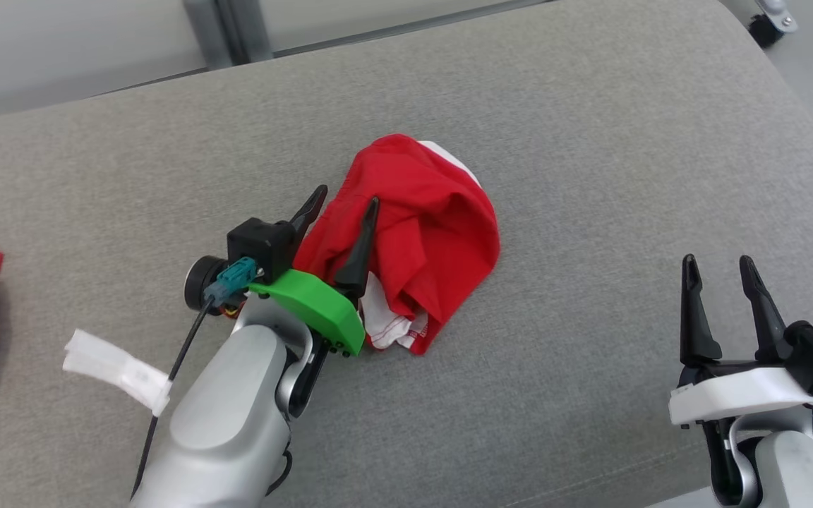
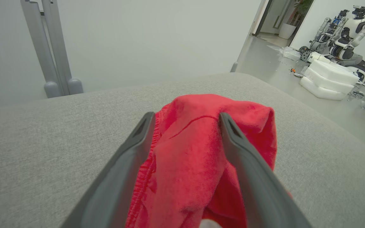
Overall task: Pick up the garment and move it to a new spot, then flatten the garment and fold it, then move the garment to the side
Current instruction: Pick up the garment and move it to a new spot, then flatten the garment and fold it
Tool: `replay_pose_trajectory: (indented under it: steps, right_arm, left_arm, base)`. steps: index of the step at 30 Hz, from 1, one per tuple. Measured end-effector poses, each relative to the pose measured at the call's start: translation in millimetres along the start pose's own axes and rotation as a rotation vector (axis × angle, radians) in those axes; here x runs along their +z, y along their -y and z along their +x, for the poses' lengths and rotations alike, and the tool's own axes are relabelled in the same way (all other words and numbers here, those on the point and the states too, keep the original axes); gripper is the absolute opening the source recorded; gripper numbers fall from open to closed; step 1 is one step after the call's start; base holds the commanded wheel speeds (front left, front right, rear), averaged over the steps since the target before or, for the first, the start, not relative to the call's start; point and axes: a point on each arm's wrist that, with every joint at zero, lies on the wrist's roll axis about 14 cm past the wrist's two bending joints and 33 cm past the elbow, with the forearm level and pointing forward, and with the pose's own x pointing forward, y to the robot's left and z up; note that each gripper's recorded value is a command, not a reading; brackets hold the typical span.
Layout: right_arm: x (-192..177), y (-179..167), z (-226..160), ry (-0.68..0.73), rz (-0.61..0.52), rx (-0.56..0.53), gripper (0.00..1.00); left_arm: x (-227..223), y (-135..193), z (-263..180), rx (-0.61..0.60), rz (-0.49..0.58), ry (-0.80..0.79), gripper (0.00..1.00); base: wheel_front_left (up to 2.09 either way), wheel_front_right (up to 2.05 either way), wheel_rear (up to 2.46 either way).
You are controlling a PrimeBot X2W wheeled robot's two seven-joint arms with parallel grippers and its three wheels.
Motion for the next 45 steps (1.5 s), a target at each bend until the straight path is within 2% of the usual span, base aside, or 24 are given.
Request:
replay_pose_trajectory:
  steps: [4,8,18,27,45]
  right_arm:
    - [3,-14,7,0.016,0.008,0.042,1.00]
    - [8,-35,13,0.038,0.019,0.101,1.00]
    - [6,-77,10,0.032,0.015,0.231,1.00]
    - [-7,-86,-5,-0.013,-0.002,0.266,1.00]
    - [-14,-83,-5,-0.035,0.022,0.253,1.00]
  left_arm:
    - [36,-31,-27,0.129,0.009,0.123,1.00]
    - [57,-69,-77,0.295,0.061,0.203,1.00]
    - [74,-98,-174,0.508,0.178,0.278,1.00]
    - [60,-98,-208,0.547,0.198,0.242,1.00]
    - [47,-102,-208,0.549,0.172,0.210,1.00]
  base:
    - [0.00,0.00,0.00]
    - [0.00,0.00,0.00]
    - [0.00,0.00,0.00]
    - [0.00,0.00,0.00]
    - [0.00,0.00,0.00]
